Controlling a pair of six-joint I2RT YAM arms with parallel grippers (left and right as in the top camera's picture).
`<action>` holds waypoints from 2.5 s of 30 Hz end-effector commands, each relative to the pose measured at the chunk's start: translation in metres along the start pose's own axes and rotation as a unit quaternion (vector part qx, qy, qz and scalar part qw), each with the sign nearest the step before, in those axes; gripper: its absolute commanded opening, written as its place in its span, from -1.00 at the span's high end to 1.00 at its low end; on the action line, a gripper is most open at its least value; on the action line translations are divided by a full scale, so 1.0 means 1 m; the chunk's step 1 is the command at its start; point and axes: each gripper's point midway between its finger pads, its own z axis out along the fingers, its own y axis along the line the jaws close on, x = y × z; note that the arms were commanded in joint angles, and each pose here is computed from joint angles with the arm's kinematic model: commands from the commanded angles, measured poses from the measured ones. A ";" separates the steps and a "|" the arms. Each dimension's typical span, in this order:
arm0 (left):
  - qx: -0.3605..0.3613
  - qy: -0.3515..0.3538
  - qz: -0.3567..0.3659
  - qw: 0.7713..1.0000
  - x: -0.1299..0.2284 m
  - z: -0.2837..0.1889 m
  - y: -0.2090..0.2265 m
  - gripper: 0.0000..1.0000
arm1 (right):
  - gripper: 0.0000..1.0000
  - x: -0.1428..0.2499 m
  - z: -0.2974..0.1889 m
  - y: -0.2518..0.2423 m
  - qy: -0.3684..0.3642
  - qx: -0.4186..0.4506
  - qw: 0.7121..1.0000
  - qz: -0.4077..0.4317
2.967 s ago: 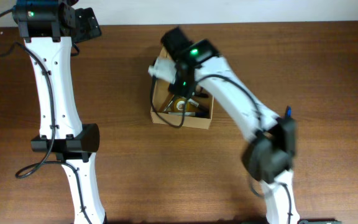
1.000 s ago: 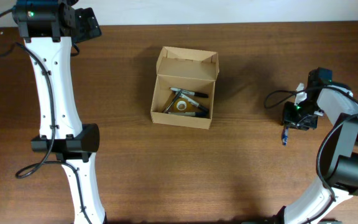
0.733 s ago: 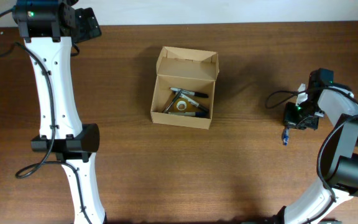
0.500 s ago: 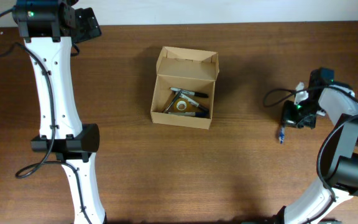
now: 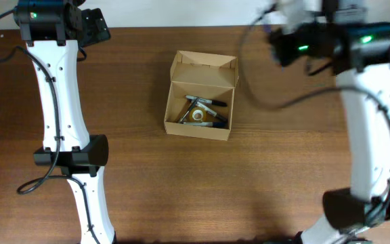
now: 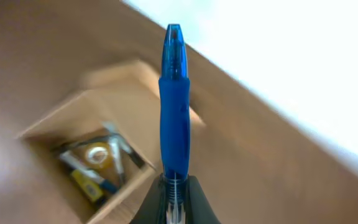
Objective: Pack container
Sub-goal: 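Carry the blue pen into the box and release it, then raise both grippers to the box's side lid flaps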
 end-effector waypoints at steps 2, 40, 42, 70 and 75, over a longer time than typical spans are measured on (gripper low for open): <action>-0.002 -0.003 0.006 1.000 -0.001 -0.003 0.003 -1.00 | 0.92 -0.013 0.041 0.097 0.010 -0.098 0.959 -0.265; -0.002 -0.003 0.006 1.000 -0.001 -0.003 0.003 -0.99 | 0.70 0.142 0.238 0.156 0.286 -0.194 0.922 -0.176; -0.002 -0.003 0.006 1.000 -0.001 -0.003 0.003 -1.00 | 0.53 0.143 0.231 0.157 0.294 -0.198 0.918 -0.175; 0.181 0.062 -0.012 0.981 0.020 -0.016 -0.059 -0.21 | 0.92 0.013 0.030 -0.023 0.052 0.051 0.968 0.241; 0.218 0.076 -0.002 0.973 0.028 -0.021 -0.081 0.96 | 0.93 0.067 0.022 -0.077 0.070 0.035 0.917 0.392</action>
